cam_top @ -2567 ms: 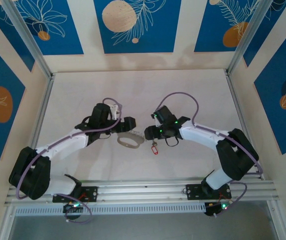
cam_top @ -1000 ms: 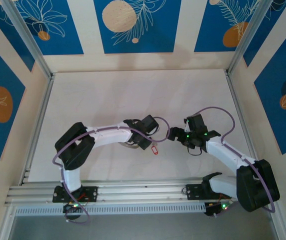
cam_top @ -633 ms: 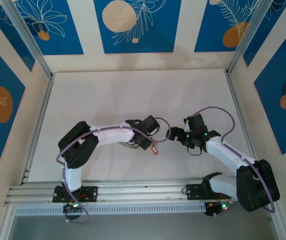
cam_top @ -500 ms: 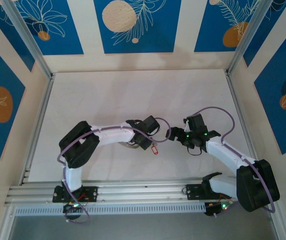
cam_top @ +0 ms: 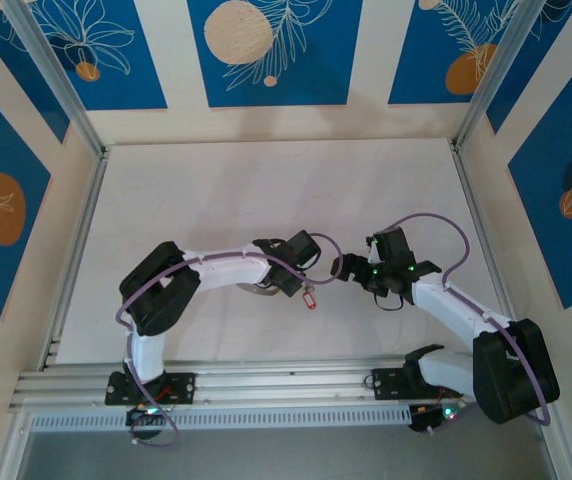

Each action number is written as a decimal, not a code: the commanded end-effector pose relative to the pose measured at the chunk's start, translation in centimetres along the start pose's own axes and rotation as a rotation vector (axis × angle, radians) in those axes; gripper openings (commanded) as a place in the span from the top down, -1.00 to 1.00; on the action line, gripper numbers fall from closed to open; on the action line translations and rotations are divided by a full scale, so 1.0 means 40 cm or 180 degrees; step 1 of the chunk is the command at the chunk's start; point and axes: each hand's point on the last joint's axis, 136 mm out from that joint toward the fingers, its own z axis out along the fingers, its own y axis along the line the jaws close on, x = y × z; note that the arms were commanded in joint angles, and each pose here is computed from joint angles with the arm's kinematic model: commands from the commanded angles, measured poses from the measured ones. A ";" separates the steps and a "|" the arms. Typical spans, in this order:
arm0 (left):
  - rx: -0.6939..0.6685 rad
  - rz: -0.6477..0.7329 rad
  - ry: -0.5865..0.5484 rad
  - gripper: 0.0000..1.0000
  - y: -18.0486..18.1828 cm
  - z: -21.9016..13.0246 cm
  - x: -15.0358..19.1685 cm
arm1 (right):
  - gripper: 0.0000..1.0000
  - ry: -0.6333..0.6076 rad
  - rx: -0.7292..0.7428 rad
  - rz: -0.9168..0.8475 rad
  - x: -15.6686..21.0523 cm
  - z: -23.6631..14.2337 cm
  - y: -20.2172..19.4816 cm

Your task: Put the keys on the keyring

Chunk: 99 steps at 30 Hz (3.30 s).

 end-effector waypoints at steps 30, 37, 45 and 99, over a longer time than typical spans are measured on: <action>-0.0047 0.0023 0.0009 0.65 -0.003 0.022 0.007 | -0.81 -0.0014 -0.0160 -0.0070 0.005 -0.005 0.027; -0.0060 0.0023 0.0040 0.59 -0.003 0.034 0.015 | -0.81 -0.0009 -0.0161 -0.0083 0.003 -0.006 0.030; -0.0125 0.0021 0.0056 0.58 0.005 0.039 0.021 | -0.80 -0.0014 -0.0178 -0.0095 0.002 -0.007 0.033; 0.0099 -0.0227 -0.1853 1.00 0.191 -0.424 -0.242 | -0.41 -0.0389 -0.1189 -0.0453 -0.175 -0.097 0.301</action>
